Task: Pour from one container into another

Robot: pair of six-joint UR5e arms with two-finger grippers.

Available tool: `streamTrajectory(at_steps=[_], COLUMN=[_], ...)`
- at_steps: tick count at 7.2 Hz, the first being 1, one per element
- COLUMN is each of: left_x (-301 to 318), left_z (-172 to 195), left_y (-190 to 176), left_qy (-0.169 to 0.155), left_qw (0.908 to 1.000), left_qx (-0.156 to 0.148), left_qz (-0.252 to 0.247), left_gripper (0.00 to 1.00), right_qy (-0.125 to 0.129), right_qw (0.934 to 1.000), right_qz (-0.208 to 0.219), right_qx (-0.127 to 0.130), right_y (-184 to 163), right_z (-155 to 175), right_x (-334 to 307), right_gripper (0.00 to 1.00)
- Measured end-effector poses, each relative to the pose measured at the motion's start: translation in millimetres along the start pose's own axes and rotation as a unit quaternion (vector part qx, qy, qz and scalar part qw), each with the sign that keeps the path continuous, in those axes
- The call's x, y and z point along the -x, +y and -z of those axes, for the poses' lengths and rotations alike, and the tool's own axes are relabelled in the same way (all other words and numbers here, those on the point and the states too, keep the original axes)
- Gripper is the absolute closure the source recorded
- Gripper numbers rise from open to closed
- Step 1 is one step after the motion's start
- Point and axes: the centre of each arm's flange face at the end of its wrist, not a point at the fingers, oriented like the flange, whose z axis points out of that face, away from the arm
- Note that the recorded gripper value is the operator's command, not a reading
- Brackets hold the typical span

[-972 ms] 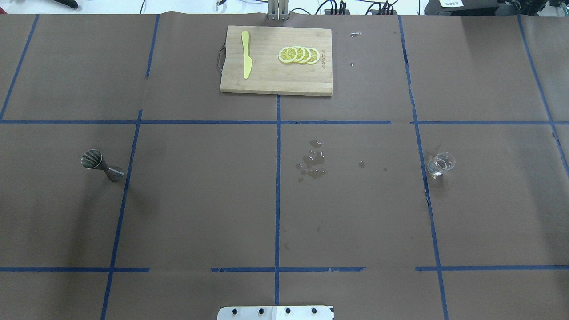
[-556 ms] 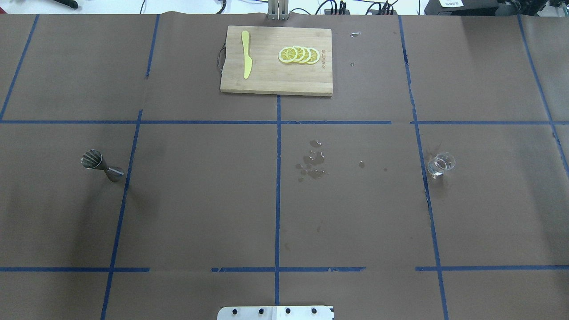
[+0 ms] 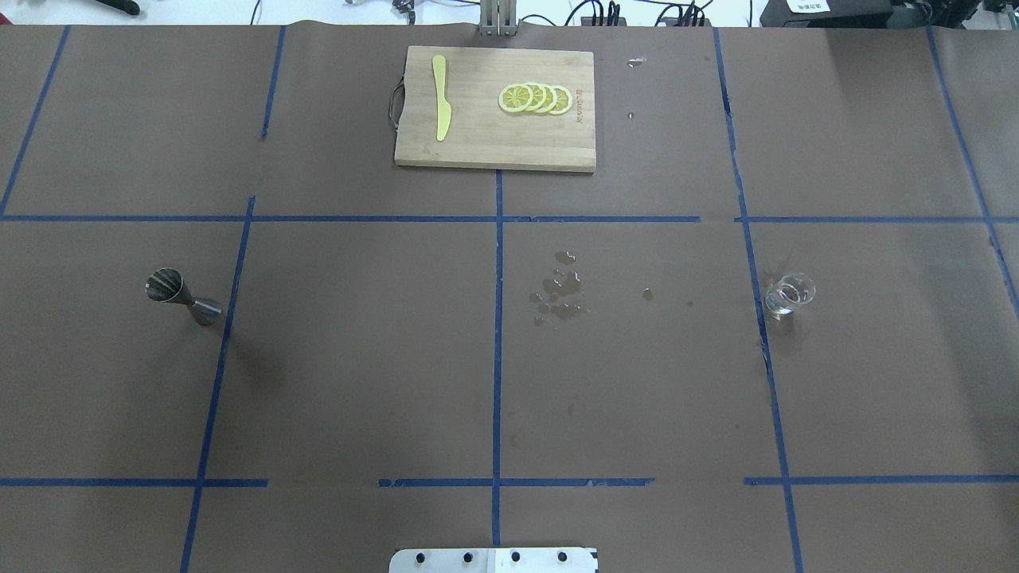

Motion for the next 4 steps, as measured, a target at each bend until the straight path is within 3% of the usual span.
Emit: streamTrajectory(at_steps=[2,4], left_x=[-106.7,-167.7], left_z=[1.2,-11.3], left_y=[22.2,64.4], left_qy=[-0.010,-0.031], left_qw=[0.9967,0.9890], left_qx=[-0.039,-0.070], left_qz=[0.070,0.127], left_gripper=[0.00,0.00], right_qy=[-0.001,-0.021], right_qw=[1.0000,0.9998], right_qz=[-0.001,-0.004], right_qx=[0.000,0.003], right_y=[-1.9,-0.2], right_z=[-0.9,-2.4], right_x=[2.3,5.2], right_gripper=[0.00,0.00])
